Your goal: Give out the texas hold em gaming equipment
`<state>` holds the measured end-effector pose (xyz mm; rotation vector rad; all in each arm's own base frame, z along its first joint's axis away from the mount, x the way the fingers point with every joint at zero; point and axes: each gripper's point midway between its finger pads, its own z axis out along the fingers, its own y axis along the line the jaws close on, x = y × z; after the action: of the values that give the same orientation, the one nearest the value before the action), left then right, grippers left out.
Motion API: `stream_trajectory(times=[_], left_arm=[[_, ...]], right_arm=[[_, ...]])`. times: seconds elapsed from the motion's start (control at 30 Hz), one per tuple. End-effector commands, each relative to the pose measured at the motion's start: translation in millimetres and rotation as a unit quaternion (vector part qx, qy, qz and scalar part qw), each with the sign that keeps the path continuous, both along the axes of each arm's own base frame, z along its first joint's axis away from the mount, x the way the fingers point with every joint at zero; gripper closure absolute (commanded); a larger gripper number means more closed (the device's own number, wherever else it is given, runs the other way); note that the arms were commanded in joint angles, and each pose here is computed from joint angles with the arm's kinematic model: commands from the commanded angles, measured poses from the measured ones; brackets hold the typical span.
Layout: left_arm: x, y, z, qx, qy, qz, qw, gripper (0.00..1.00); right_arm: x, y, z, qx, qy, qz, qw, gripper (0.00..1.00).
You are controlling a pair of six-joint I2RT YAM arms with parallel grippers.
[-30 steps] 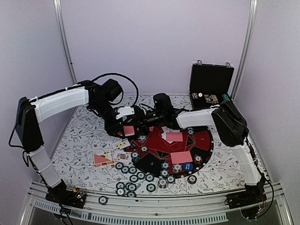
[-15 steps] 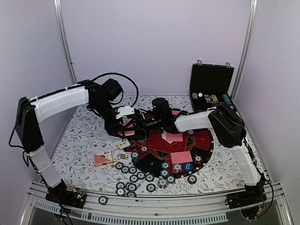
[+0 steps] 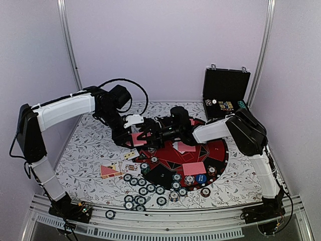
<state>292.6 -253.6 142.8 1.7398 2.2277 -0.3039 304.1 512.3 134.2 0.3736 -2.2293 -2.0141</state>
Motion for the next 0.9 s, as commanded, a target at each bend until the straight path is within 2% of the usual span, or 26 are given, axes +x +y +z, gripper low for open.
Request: stream_trajectory(times=[0.0, 0.07, 0.17, 0.2, 0.63, 0.87], left_arm=[[2, 0, 21, -0.023, -0.020, -0.001, 1.000, 0.52], [2, 1, 20, -0.021, -0.020, 0.000, 1.000, 0.52], [1, 2, 18, -0.017, -0.019, 0.000, 1.000, 0.52], [1, 3, 16, -0.014, -0.019, 0.000, 1.000, 0.52], [1, 4, 12, -0.011, -0.017, 0.001, 1.000, 0.52], [2, 4, 11, -0.010, -0.015, 0.001, 1.000, 0.52]], right_arm=[[6, -8, -1, -0.012, 0.012, -0.015, 1.000, 0.60], [5, -11, -3, -0.015, 0.013, -0.016, 1.000, 0.64], [6, -17, -6, -0.019, 0.014, -0.021, 1.000, 0.78], [6, -18, -5, -0.019, 0.014, -0.021, 0.999, 0.80], [10, -29, -5, -0.046, -0.005, -0.024, 0.999, 0.81], [9, -32, 2, -0.047, -0.015, -0.024, 0.999, 0.95]])
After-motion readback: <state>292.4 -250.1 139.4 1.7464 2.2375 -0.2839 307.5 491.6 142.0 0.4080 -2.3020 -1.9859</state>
